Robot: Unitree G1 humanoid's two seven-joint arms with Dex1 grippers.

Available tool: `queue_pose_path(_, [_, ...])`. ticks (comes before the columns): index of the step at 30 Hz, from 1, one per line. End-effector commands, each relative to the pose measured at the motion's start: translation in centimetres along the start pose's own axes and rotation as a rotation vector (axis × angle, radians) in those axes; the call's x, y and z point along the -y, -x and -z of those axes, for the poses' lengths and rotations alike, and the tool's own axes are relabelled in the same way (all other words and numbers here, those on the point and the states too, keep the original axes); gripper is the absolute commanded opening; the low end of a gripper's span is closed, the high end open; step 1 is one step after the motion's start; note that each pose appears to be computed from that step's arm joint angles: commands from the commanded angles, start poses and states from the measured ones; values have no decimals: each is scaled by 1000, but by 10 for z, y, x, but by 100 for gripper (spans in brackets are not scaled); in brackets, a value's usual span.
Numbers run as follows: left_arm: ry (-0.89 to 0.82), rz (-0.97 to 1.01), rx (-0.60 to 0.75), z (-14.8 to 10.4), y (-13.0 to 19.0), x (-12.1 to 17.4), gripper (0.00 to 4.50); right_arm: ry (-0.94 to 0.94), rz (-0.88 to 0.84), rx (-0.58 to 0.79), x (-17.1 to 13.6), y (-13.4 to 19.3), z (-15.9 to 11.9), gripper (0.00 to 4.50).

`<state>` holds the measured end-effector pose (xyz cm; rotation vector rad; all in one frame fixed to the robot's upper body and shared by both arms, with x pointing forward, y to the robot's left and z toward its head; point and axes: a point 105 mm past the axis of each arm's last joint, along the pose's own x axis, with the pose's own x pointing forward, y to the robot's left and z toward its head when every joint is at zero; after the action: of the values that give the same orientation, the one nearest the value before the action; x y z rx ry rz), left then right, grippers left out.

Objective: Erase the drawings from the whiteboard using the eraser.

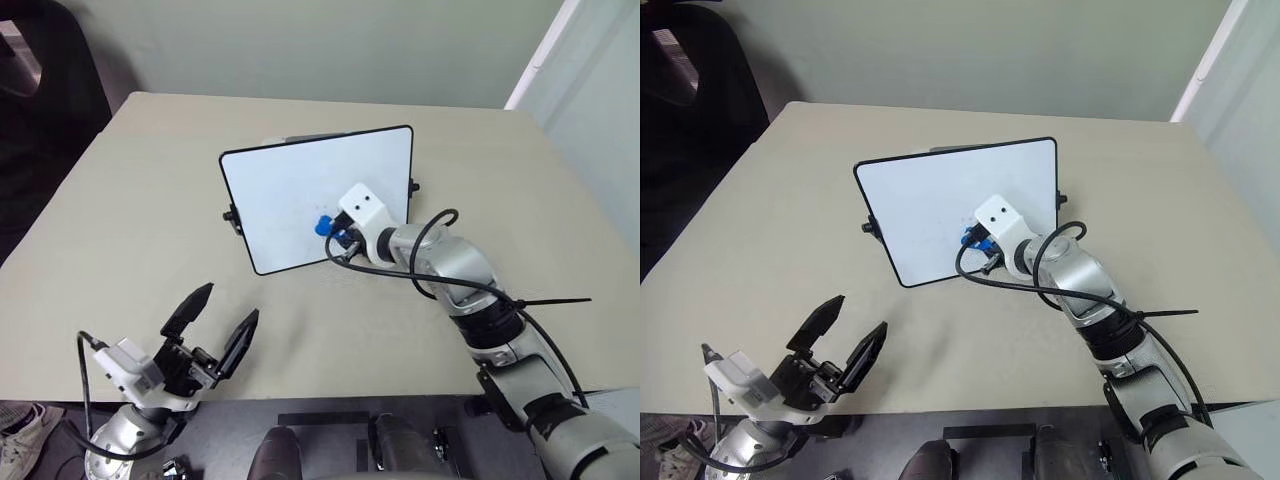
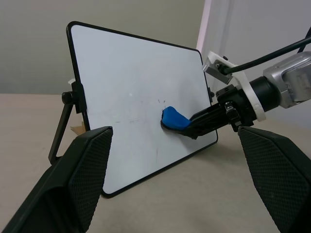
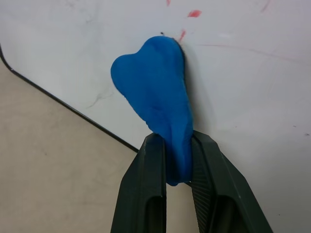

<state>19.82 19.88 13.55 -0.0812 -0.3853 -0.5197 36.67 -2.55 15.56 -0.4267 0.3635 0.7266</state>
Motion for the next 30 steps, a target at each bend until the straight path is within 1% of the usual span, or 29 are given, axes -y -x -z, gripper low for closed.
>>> queue_pose_path(1, [-18,10,17,-7,0,0,450,-10,104,131,27,13,-34,42])
queue_pose_path(5, [-17,15,16,-6,0,2,450,-37,176,241,43,22,-60,42])
queue_pose_path(7, [-16,17,16,-6,0,3,450,-28,177,267,43,24,-67,42])
queue_pose_path(9, [-16,17,16,-6,0,3,450,-16,157,269,38,24,-67,42])
queue_pose_path(10, [-16,17,15,-6,0,3,450,-11,147,259,34,22,-65,42])
queue_pose_path(17, [-14,18,13,-5,1,4,450,48,-1,79,-4,1,-14,42])
queue_pose_path(20, [-13,17,13,-5,1,4,450,70,-25,45,-10,-2,-5,42])
queue_pose_path(22, [-13,16,12,-5,1,4,450,73,-35,39,-12,-3,-4,42])
queue_pose_path(24, [-13,15,12,-4,0,3,450,76,-23,55,-8,-3,-9,42])
queue_pose_path(26, [-13,14,12,-4,0,3,450,71,5,96,0,-2,-22,42])
queue_pose_path(30, [-12,11,11,-4,0,2,450,52,88,213,20,6,-54,42])
